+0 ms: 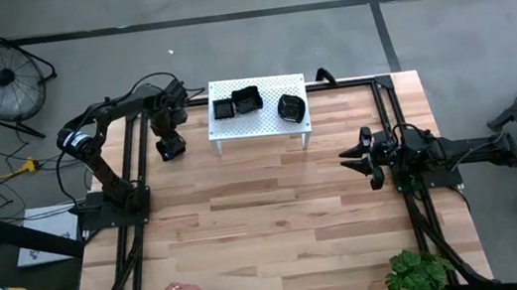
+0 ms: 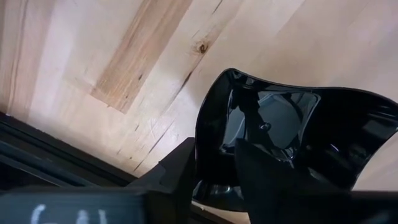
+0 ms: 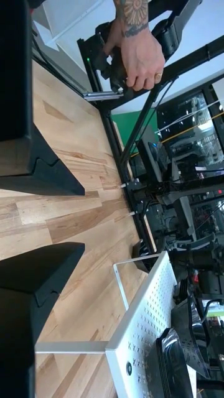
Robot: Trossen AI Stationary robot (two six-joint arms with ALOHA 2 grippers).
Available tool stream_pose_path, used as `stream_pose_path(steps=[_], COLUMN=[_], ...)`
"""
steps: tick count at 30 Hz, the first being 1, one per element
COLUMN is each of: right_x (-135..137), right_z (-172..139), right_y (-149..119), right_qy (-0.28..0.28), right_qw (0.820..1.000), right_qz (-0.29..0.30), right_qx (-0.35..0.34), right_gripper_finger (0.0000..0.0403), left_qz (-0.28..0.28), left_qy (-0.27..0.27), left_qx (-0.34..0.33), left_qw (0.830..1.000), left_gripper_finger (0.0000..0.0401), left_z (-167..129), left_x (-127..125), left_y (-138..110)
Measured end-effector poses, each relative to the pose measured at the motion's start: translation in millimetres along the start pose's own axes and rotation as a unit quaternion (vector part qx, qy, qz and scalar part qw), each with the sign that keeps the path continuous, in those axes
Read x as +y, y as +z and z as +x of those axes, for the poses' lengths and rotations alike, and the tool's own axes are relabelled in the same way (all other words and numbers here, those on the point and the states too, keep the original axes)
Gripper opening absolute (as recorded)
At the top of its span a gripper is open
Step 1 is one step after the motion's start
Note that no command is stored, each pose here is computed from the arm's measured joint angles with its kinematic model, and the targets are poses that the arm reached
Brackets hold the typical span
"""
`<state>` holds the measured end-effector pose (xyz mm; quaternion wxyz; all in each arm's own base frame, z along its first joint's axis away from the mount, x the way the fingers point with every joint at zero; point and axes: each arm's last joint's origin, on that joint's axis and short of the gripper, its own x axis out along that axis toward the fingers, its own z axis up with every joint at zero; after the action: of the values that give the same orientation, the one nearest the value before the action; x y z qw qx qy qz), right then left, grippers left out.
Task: Pick & Place Mini shaped plates
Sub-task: Stack the distorted square plate on top of the other distorted square plates on the shelf
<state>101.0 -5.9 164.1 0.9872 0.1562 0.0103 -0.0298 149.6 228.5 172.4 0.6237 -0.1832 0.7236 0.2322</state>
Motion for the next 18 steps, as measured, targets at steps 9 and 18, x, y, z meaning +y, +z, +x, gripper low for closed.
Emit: stream_pose_path(steps=[9,18], right_x=[0.0,0.0], right_z=[0.0,0.0], right_y=[0.0,0.0], right_qy=[0.000,0.000], right_qw=[1.000,1.000], right_qz=[0.000,0.000], right_qx=[0.000,0.000], right_gripper_finger=[0.0126,0.0126], left_qz=[0.001,0.001], left_qy=[-0.002,0.001], left_qx=[0.008,0.007], left_qw=[1.000,1.000], left_gripper_finger=[0.0084,0.0025], left_z=[0.0,-3.7], left_x=[-0.5,-0.9], left_y=[-1.4,-3.8])
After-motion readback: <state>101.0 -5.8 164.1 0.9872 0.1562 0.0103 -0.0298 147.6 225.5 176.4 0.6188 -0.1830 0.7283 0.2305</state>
